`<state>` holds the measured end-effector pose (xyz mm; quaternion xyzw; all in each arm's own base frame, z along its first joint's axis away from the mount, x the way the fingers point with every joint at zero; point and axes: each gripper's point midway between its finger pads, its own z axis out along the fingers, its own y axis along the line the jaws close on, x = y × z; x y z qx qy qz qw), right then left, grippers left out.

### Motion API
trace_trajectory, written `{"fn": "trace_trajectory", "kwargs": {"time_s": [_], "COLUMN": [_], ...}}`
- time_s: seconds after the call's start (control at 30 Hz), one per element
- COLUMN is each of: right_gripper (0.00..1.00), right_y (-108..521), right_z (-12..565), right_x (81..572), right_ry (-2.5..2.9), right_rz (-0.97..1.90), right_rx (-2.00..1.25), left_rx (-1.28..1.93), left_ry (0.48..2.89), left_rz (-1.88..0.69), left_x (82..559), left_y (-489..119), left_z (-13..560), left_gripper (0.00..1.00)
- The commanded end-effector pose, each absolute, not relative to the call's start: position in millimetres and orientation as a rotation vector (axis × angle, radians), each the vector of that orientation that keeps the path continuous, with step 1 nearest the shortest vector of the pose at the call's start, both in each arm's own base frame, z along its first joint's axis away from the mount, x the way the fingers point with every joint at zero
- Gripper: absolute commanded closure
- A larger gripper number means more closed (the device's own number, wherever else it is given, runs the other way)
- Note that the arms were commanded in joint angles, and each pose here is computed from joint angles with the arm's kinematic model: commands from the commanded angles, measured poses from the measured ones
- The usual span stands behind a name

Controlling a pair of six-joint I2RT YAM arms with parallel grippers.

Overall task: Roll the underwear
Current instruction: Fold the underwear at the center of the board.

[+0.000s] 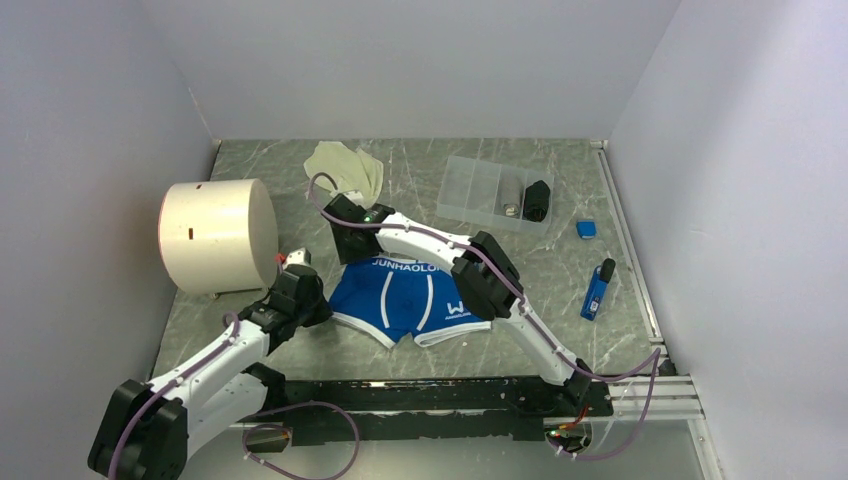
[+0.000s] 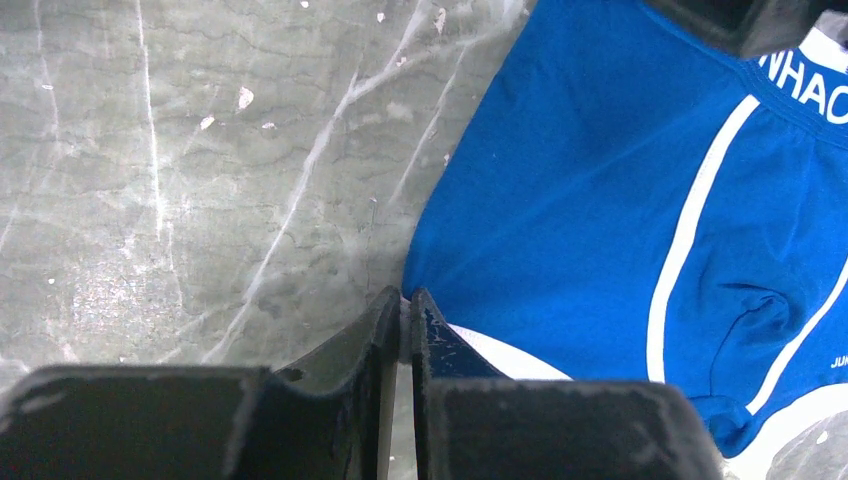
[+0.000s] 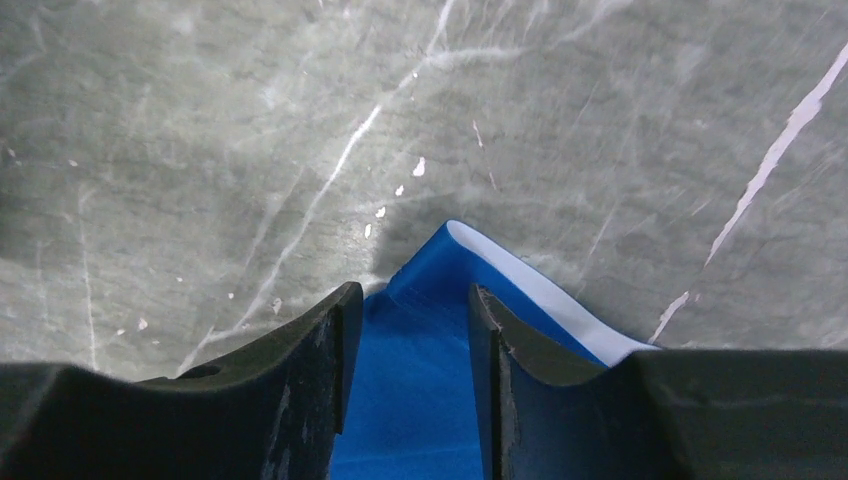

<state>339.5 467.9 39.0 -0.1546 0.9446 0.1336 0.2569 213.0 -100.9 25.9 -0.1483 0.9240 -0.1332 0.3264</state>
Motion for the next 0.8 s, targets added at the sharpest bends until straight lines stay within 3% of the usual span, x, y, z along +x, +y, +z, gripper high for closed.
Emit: {"fn": "trace_trajectory", "kwargs": {"time_s": [0.0, 0.47, 0.63, 0.77], "right_gripper": [0.54, 0.64, 0.73, 0.86], "right_y": [480.9, 467.0, 471.6, 478.7], "right_z": [58.5, 2.7, -10.2, -8.9], "right_x": [346.0, 347.8, 341.0, 341.3], "right_ry": [2.523, 2.572, 2.577, 2.564], "right_rz": [0.456, 0.256, 0.227, 0.239], "right_rx": [-0.33, -0.352, -0.399, -0.426], "left_rx": [-0.374, -0.363, -0.374, -0.378], "left_ry": [2.422, 2.431, 2.423, 2.419], "left_rz": [-0.332, -0.336, -0.35, -0.369], "left_x": [212.0, 212.3, 213.0, 213.8], "left_y": [-98.8, -100.4, -101.9, -104.4], "left_z": [25.5, 23.0, 23.4, 22.5], "left_gripper": [0.86, 0.85, 0.83, 0.83]}}
